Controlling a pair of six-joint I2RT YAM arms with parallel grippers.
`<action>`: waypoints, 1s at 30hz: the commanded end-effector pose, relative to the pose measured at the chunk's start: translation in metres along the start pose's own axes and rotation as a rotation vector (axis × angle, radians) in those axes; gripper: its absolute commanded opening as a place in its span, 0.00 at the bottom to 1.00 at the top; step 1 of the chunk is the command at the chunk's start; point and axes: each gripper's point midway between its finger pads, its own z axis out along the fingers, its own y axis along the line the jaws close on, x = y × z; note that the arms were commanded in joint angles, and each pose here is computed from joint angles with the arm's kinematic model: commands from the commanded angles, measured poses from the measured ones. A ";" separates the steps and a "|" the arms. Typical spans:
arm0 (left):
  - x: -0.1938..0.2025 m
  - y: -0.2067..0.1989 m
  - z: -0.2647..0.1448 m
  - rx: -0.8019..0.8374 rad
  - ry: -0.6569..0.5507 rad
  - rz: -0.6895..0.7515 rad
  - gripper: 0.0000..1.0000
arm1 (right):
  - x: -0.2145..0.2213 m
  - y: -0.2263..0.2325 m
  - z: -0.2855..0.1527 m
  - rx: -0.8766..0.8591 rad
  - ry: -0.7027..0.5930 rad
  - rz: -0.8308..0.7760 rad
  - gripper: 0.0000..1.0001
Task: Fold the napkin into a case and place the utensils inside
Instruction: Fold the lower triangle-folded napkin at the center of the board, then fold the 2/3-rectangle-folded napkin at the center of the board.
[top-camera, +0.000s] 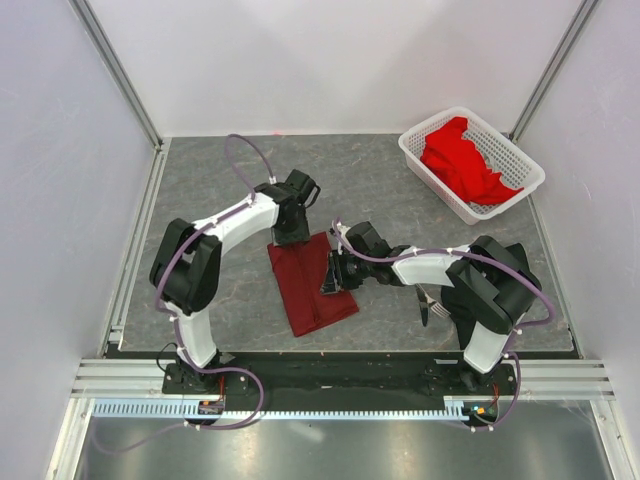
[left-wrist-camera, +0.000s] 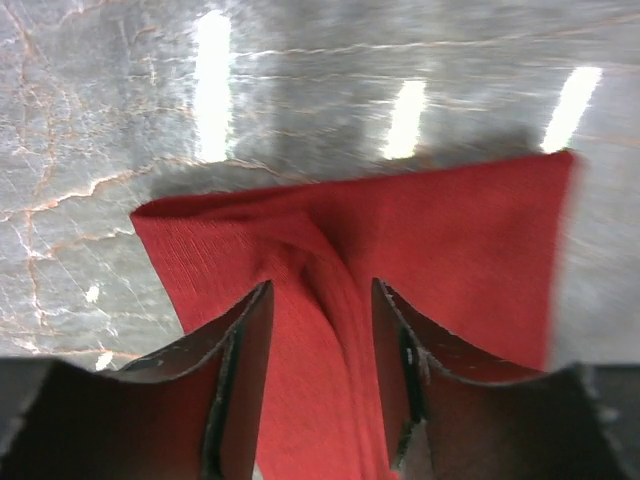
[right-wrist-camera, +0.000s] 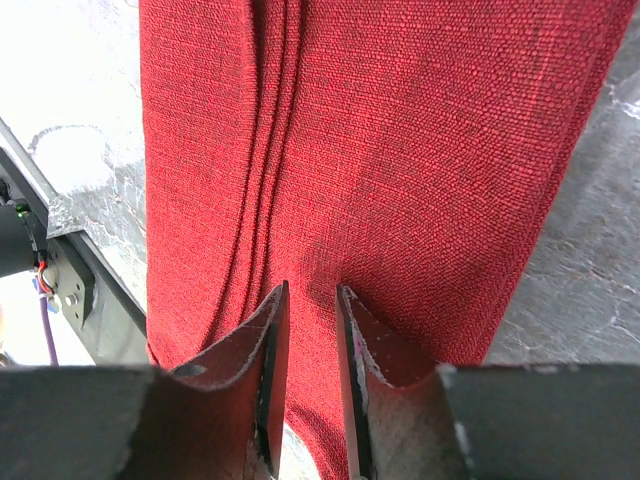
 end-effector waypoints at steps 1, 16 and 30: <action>-0.028 -0.018 -0.047 0.142 -0.119 -0.004 0.57 | -0.020 0.006 -0.007 -0.006 -0.054 -0.042 0.33; -0.010 -0.004 -0.042 -0.100 -0.157 -0.001 0.48 | -0.045 0.013 -0.013 -0.059 -0.091 -0.010 0.40; 0.005 -0.009 -0.002 -0.230 -0.093 -0.024 0.52 | -0.032 0.000 -0.008 -0.059 -0.065 0.005 0.38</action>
